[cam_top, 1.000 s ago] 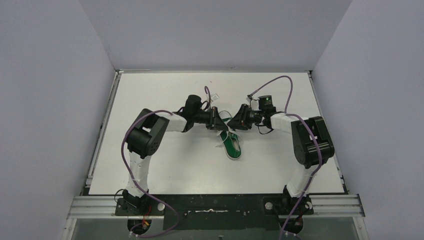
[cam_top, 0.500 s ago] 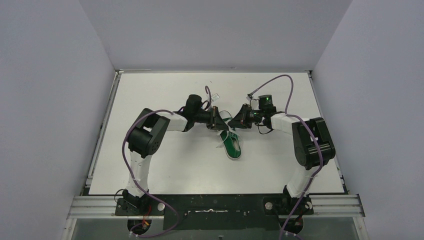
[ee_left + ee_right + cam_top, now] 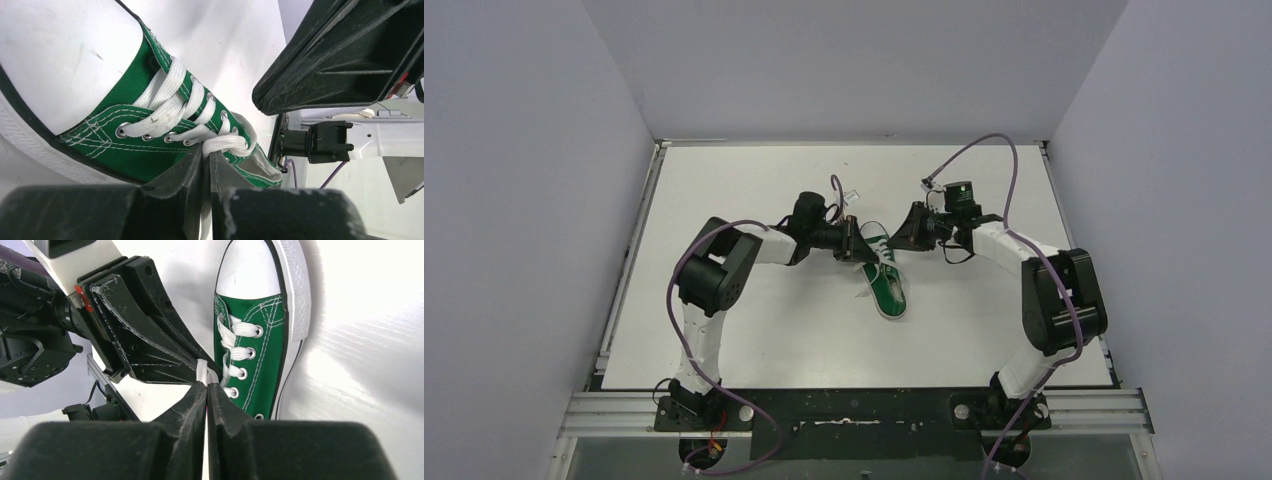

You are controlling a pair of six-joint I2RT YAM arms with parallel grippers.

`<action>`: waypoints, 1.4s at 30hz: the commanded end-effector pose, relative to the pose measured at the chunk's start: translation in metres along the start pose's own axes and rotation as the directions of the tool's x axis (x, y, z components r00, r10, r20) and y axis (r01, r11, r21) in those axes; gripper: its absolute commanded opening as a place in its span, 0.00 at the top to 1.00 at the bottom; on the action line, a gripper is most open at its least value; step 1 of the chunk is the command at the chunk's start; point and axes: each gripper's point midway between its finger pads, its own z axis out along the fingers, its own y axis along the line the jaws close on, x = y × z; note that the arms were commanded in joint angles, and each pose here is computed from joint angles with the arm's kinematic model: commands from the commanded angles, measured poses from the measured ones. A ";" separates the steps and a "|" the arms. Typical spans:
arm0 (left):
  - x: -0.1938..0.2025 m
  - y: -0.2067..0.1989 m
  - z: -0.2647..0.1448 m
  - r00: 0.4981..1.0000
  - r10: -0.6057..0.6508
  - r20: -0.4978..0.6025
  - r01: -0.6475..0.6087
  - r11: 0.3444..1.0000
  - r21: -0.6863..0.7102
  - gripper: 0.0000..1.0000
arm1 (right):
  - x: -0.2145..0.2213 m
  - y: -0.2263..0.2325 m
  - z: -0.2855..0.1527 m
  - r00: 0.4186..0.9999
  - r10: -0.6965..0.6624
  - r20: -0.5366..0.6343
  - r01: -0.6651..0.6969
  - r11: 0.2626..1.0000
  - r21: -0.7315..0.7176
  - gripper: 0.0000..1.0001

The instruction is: Tie the shoes

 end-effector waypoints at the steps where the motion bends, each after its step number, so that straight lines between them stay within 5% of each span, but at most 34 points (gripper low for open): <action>1: -0.024 -0.022 -0.004 0.995 0.078 0.063 -0.080 0.996 0.032 0.95 | -0.020 0.007 -0.005 0.999 -0.023 0.034 0.023 1.000 -0.004 0.89; 9: -0.032 -0.024 0.000 0.993 0.087 0.077 -0.090 0.995 0.032 0.97 | -0.010 0.005 0.009 0.998 -0.029 -0.057 0.027 0.999 -0.046 0.75; 17: -0.034 -0.028 0.002 0.992 0.099 0.072 -0.103 0.994 0.042 0.99 | -0.007 0.005 0.017 0.997 -0.022 -0.077 0.017 0.998 -0.065 0.80; 29: -0.032 -0.027 0.002 0.993 0.098 0.059 -0.101 0.994 0.046 0.99 | -0.002 0.034 0.007 0.999 0.010 -0.048 -0.018 0.988 -0.156 0.77; 42: -0.033 -0.033 0.000 0.992 0.102 0.069 -0.107 0.992 0.071 1.00 | 0.015 0.022 0.022 0.996 0.035 -0.078 -0.042 0.994 -0.100 0.75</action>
